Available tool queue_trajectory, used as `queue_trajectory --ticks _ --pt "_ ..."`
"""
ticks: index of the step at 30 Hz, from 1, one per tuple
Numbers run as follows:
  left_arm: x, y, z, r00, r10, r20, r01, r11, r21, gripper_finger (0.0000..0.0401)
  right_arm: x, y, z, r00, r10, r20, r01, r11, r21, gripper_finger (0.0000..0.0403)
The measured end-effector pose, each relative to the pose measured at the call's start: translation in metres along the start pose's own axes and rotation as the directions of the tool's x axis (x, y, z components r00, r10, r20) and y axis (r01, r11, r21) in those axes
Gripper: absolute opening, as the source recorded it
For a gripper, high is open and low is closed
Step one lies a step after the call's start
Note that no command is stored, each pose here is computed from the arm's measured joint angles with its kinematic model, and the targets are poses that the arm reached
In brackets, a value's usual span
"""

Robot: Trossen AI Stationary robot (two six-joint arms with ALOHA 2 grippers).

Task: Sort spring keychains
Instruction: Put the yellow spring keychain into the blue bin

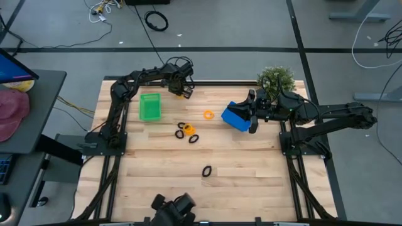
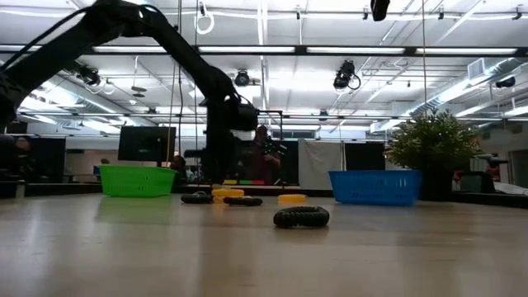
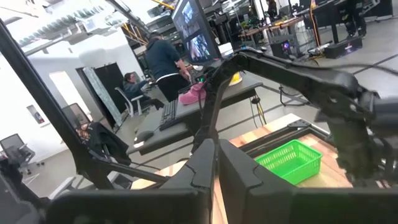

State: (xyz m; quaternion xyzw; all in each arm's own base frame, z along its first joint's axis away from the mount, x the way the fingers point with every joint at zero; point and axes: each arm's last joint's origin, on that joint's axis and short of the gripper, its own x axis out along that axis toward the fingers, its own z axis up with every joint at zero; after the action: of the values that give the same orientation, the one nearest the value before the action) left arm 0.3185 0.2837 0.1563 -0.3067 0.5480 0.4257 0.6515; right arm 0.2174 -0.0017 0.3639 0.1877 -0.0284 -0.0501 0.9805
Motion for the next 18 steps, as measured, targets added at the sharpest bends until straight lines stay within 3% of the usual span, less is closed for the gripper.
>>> queue_trajectory --ticks 6,11,14,18 --pt "-0.058 0.007 0.001 0.990 -0.023 0.140 0.019 0.999 0.032 0.0025 0.000 0.000 0.000 1.000 -0.001 0.005 0.001 1.000 -0.018 0.0025" --pt "-0.129 0.020 -0.007 0.947 -0.047 0.318 0.042 0.999 0.024 0.0033 0.000 0.000 0.002 1.000 0.004 0.017 -0.004 1.000 -0.016 0.0025" --pt "-0.179 0.028 -0.023 0.897 -0.066 0.437 0.071 0.997 0.006 0.0036 0.000 0.002 0.005 0.998 0.019 0.056 -0.018 1.000 -0.016 0.0025" --pt "-0.248 0.039 -0.056 0.788 -0.099 0.608 0.152 0.988 -0.036 0.0032 -0.001 0.004 0.010 0.994 0.038 0.105 -0.034 0.999 -0.043 0.0025"
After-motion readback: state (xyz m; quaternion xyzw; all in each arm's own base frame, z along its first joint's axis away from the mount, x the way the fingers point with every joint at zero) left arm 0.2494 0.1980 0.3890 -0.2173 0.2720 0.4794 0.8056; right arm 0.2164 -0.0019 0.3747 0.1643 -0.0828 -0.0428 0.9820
